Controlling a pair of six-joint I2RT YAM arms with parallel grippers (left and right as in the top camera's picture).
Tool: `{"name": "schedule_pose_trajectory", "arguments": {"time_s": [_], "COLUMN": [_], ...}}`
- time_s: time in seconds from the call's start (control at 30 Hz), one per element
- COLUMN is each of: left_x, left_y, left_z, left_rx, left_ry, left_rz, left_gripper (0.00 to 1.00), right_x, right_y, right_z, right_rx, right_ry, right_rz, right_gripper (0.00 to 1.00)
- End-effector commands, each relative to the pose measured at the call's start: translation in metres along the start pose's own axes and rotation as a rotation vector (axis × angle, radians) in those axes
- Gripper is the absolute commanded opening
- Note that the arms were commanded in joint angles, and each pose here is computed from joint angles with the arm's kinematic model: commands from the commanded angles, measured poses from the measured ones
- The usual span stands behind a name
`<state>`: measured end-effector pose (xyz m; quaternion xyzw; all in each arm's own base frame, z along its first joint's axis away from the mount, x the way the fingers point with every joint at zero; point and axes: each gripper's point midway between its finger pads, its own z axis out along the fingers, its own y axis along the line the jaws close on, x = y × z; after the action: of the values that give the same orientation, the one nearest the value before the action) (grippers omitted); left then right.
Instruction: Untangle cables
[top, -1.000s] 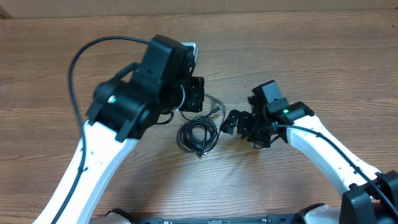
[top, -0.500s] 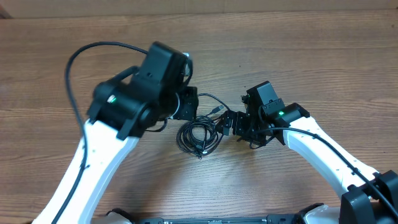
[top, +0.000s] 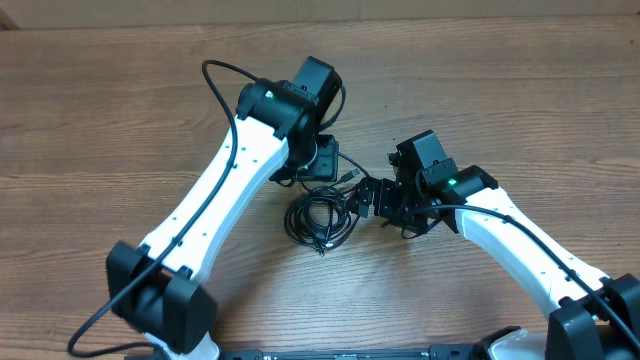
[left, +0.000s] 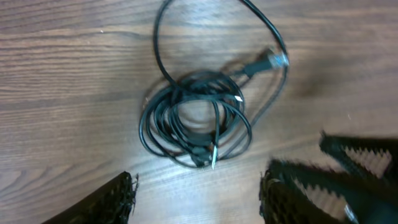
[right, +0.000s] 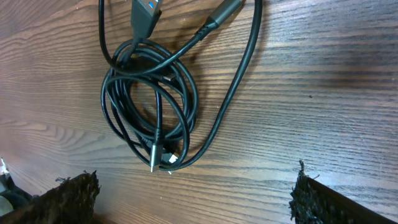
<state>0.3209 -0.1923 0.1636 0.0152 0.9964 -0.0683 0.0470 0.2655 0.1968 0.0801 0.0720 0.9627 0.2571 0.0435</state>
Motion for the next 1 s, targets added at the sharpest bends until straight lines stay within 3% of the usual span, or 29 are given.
{"name": "schedule_pose_trajectory", "arguments": {"time_s": [0.0, 0.27, 0.7, 0.97], "left_x": [-0.010, -0.026, -0.015, -0.017], "left_y": [0.014, 0.037, 0.035, 0.036], "left_z": [0.019, 0.064, 0.140, 0.154], "left_rx": [0.003, -0.048, -0.065, -0.069], "left_ry": [0.039, 0.109, 0.279, 0.285], "left_rz": [-0.078, -0.301, -0.356, -0.356], "left_gripper": [0.68, 0.69, 0.70, 0.54], "right_x": [-0.001, -0.002, -0.004, -0.004], "right_y": [-0.005, -0.005, -0.008, -0.009], "right_z": [0.002, 0.002, 0.002, 0.002], "right_rx": [0.024, 0.026, 0.044, 0.047], "right_ry": [-0.011, -0.014, -0.027, -0.029], "right_rz": [-0.002, -0.003, -0.003, -0.003], "right_gripper": [1.00, 1.00, 1.00, 1.00]}}
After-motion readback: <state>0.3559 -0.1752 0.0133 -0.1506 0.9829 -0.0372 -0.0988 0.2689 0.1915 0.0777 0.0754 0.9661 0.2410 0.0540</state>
